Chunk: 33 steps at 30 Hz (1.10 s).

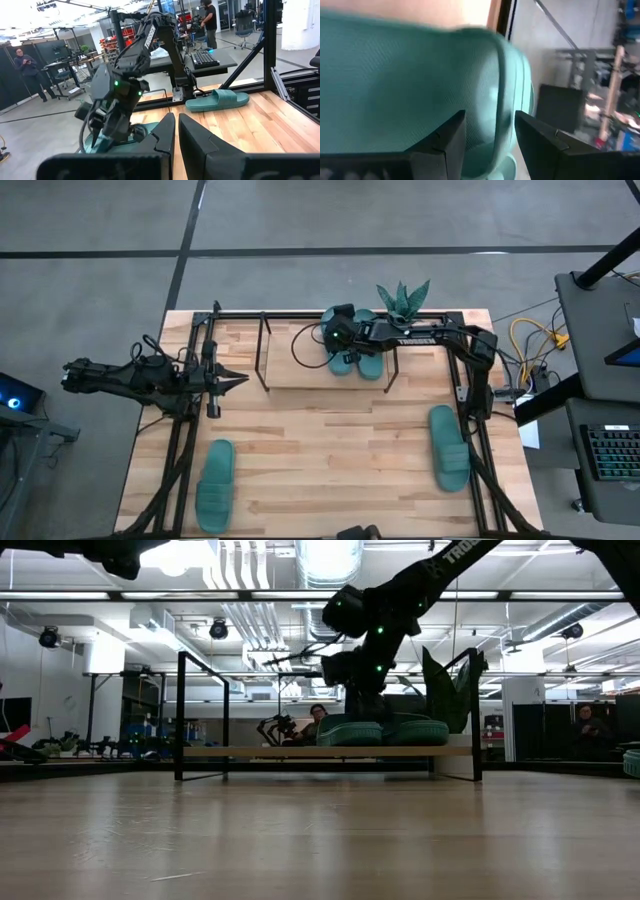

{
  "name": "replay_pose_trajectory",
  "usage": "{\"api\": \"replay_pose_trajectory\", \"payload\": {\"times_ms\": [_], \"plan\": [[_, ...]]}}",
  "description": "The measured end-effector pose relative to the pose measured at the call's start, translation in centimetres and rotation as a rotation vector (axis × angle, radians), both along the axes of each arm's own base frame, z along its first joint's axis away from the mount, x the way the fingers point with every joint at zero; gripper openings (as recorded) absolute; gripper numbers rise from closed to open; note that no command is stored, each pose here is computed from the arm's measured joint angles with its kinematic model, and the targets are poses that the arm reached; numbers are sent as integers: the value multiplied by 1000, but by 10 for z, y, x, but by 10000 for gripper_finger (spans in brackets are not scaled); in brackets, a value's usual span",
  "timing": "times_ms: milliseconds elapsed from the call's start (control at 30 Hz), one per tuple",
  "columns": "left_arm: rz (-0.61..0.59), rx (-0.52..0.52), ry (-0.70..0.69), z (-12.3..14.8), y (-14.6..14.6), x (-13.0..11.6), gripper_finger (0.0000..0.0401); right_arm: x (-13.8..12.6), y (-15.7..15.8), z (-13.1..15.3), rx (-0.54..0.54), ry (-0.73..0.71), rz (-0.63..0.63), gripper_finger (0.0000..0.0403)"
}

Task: Pick and place slides into the shelf
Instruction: Adjust the green slippers on the shelf

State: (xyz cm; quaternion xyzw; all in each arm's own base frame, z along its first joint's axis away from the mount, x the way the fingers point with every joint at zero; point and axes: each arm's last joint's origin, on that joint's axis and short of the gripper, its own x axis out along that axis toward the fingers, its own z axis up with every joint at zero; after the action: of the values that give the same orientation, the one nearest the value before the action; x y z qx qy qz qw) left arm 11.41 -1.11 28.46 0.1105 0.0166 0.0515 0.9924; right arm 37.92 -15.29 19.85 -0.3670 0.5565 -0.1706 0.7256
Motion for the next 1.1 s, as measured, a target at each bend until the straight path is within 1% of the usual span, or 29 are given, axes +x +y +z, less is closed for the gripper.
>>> {"api": "replay_pose_trajectory", "payload": {"times_ms": [100,233,367,567,733,767,833,967,1100], "plan": [[0,0,1,0,0,0,8,4,-3,-2,-46,19,-36,160],[0,1,5,0,0,0,8,9,-6,4,-58,-1,-42,157],[0,1,16,-2,0,0,8,11,-7,8,-60,-15,-46,138],[0,2,26,-3,0,0,8,9,-7,6,-50,-11,-60,84],[0,2,25,-2,0,0,8,8,-7,6,-28,-45,-109,22],[0,2,25,-2,0,0,8,8,-7,5,-22,-55,-124,16],[0,2,26,-3,0,0,8,7,-7,5,-18,-81,-161,15],[0,1,26,-3,0,0,8,7,-6,6,-54,-105,-229,14],[0,1,26,-3,0,0,8,8,-4,7,-65,-124,-256,14]]}}
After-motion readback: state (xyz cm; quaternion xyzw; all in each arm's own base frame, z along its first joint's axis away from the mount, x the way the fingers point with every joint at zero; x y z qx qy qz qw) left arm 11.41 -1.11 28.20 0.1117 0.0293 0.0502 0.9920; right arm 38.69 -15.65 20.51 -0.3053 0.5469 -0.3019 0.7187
